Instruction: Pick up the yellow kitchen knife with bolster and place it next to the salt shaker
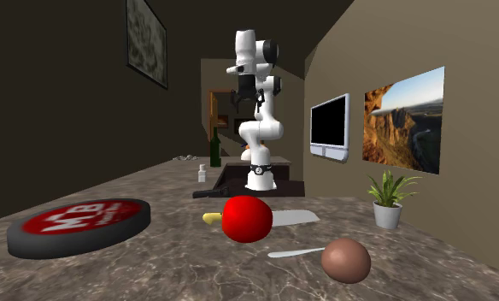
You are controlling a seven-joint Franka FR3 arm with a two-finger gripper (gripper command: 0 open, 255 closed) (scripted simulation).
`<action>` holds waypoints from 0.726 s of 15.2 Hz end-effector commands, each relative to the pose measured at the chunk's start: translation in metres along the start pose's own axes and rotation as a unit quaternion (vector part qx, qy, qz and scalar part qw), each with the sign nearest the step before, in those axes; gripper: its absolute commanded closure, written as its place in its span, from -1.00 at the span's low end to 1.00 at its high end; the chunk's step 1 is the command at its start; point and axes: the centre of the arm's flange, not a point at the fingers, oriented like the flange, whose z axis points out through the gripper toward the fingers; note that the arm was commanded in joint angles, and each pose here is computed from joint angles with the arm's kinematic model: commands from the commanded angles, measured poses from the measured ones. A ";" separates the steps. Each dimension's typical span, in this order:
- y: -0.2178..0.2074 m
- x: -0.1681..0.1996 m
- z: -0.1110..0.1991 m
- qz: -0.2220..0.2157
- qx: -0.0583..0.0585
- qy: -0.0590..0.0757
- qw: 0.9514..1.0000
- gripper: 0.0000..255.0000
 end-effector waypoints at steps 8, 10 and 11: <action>-0.056 0.054 0.042 0.127 0.009 0.011 0.992 -1.00; -0.069 0.071 0.054 0.162 0.012 0.014 0.987 -1.00; -0.076 0.081 0.060 0.180 0.013 0.016 0.983 -1.00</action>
